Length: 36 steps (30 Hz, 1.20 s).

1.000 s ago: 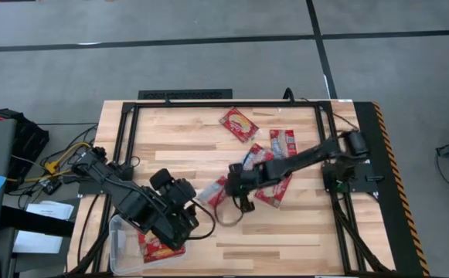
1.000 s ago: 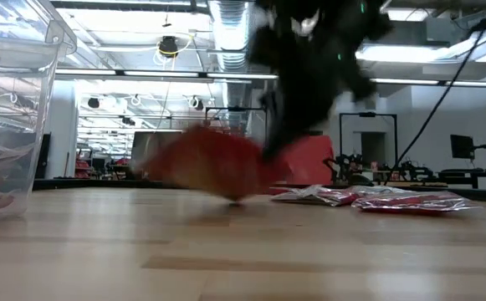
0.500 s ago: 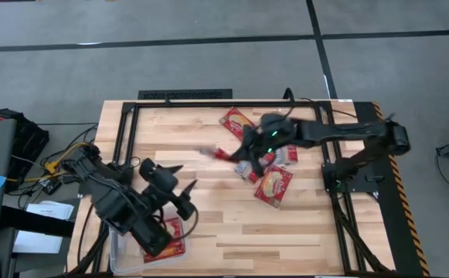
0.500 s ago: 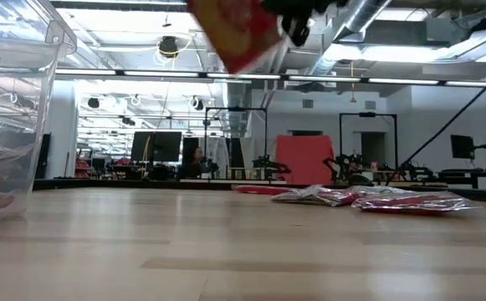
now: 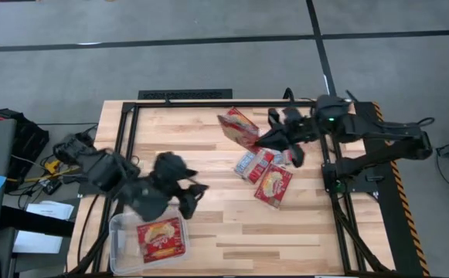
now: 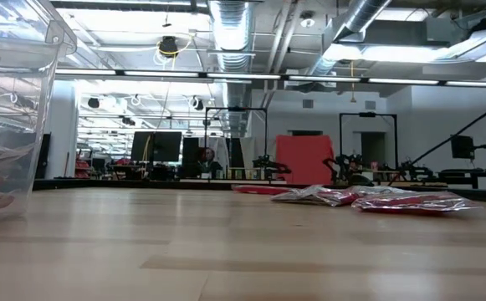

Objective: Sort popcorn bags into baskets
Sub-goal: Put the red popcorn bag into the transparent bin

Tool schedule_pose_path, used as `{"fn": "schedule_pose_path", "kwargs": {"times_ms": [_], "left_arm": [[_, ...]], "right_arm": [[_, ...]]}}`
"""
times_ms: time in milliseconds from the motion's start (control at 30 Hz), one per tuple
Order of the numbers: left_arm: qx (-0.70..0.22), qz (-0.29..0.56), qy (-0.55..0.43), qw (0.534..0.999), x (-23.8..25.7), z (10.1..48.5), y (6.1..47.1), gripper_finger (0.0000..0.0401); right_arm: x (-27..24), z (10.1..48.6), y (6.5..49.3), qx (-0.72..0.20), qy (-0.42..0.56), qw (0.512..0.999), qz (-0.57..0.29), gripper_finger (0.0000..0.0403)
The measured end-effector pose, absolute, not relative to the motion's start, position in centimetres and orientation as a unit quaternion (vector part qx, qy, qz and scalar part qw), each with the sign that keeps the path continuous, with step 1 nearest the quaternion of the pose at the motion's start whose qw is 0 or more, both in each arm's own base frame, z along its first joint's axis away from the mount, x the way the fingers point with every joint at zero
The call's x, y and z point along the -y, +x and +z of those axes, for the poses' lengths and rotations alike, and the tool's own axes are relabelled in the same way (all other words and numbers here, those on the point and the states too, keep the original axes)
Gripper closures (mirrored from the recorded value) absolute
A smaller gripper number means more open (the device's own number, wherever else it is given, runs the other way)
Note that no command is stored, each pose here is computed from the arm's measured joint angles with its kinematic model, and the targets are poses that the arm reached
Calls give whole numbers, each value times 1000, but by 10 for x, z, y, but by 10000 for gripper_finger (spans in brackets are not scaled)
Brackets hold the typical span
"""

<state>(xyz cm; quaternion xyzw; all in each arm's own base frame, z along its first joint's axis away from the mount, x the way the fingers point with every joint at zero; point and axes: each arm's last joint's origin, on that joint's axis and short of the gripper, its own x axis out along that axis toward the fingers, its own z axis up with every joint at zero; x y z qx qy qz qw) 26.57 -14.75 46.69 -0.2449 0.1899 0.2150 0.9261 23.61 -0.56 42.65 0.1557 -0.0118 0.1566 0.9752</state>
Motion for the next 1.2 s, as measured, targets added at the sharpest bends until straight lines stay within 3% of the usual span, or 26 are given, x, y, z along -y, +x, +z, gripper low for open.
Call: {"fn": "schedule_pose_path", "kwargs": {"times_ms": [400,633,1200], "left_arm": [[-124,119,-111,979,89,505,292,138],[-34,-26,-56,998,74,527,305,138],[4,-42,-45,998,27,528,326,138]], "right_arm": [[-27,461,192,110,174,949,240,400],[-38,469,175,141,168,946,239,395],[-41,469,177,143,164,944,248,398]]}}
